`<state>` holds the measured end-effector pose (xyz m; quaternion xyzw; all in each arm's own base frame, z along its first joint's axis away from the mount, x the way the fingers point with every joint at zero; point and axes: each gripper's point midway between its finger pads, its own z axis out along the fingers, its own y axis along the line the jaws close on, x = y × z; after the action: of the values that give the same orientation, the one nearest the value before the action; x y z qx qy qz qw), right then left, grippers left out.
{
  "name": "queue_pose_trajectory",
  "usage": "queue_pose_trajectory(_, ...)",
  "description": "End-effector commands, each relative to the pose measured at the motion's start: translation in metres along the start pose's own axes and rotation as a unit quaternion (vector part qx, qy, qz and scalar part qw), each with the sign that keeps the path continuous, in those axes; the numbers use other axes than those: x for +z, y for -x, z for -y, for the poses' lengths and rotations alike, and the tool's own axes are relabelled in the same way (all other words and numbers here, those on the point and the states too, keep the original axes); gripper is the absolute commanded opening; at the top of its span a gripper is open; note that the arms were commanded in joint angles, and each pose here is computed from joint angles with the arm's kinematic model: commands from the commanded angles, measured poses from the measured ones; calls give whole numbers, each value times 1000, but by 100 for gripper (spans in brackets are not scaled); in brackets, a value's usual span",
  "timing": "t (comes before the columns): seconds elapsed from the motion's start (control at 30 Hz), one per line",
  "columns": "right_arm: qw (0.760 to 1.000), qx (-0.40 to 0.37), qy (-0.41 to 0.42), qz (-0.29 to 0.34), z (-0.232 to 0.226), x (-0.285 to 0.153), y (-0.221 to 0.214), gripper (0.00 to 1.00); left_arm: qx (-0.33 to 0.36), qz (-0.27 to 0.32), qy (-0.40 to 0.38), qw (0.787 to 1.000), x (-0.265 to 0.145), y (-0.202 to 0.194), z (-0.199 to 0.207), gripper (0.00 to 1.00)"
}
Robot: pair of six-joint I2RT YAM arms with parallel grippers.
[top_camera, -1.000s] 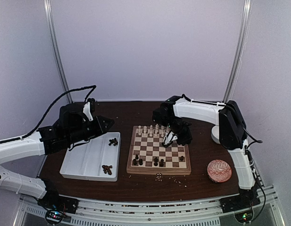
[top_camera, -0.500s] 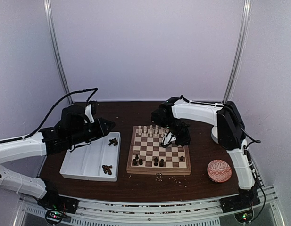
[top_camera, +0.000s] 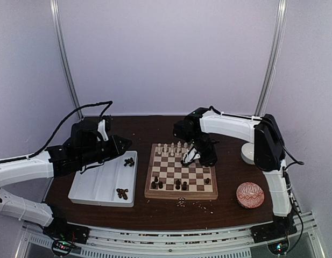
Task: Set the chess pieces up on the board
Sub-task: Place the bishop on the chessboard, then pick up the bishop from the chessboard.
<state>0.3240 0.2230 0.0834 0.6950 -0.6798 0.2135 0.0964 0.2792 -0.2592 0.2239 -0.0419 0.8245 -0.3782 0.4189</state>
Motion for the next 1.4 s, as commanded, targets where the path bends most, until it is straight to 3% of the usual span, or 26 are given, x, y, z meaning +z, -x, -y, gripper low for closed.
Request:
queue_pose_trajectory(0.0,994,42,-7,106,1,-45,-19,43,7,7,-24,1000,3,5,13,0)
queue_pose_trajectory(0.1,977,101,15,188,9,-52,-20,44,26,2,-26,999,6,6,17,0)
queue_pose_trajectory(0.3,894,221,87,380,32,-65,-4,43,46,-9,-12,999,12,6,17,0)
queue_pose_trajectory(0.47,860,249,105,432,33,-64,14,46,47,-20,0,999,13,4,14,0)
queue_pose_trajectory(0.97,887,283,108,349,27,0,18,45,41,-27,-2,999,16,1,15,0)
queue_pose_trajectory(1.37,894,278,132,326,10,14,18,31,34,-27,-3,999,16,0,14,0)
